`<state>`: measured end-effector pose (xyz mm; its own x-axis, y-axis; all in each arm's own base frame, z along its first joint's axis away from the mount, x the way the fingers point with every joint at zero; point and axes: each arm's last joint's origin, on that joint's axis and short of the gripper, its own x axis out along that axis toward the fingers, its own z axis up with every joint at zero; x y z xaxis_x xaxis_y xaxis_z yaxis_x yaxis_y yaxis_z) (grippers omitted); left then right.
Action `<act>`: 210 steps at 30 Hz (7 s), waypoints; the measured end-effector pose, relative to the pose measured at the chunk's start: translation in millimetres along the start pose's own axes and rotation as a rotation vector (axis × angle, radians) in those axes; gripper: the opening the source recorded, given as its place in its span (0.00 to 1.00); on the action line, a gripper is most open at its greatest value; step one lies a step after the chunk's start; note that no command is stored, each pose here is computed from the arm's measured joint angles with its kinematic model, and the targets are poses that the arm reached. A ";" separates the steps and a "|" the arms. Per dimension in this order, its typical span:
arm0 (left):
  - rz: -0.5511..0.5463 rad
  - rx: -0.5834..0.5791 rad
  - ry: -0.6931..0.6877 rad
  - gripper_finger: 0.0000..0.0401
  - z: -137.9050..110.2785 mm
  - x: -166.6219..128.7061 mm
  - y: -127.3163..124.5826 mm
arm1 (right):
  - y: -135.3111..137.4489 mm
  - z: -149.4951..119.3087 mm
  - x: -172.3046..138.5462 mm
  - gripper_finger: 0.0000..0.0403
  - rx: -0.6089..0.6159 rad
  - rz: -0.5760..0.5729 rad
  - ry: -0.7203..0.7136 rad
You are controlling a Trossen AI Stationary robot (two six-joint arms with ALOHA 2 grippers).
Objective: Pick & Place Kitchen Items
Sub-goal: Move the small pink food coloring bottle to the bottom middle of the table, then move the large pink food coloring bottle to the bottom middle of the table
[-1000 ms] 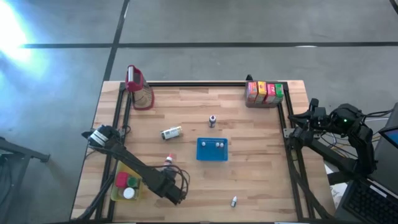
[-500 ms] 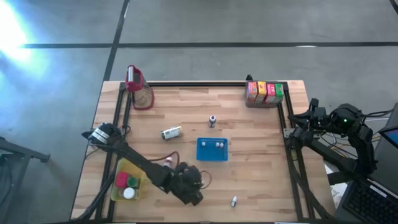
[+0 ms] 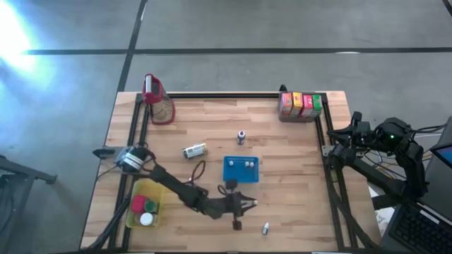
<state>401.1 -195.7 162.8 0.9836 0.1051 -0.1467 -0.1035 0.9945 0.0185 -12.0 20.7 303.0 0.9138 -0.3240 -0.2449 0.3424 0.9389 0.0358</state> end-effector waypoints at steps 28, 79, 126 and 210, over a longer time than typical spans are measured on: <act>-0.009 -0.093 0.089 0.24 -67.0 22.6 4.7 | 0.0 0.0 0.0 0.02 0.000 0.000 0.000; -0.133 -0.107 0.091 0.52 -27.6 14.4 -1.0 | 0.0 0.0 0.0 0.02 0.000 0.000 0.000; 0.857 -0.858 1.015 0.51 61.8 -148.9 97.9 | 0.0 0.0 0.0 0.02 0.000 0.000 0.000; 0.371 -0.929 0.893 0.40 0.4 -112.5 93.2 | 0.0 0.0 0.0 0.02 0.000 0.000 0.000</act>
<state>280.9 -114.9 181.5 0.4803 -0.0214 -0.8768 -0.7528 0.5030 -0.4246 -12.0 20.7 302.9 0.9138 -0.3241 -0.2449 0.3425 0.9388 0.0357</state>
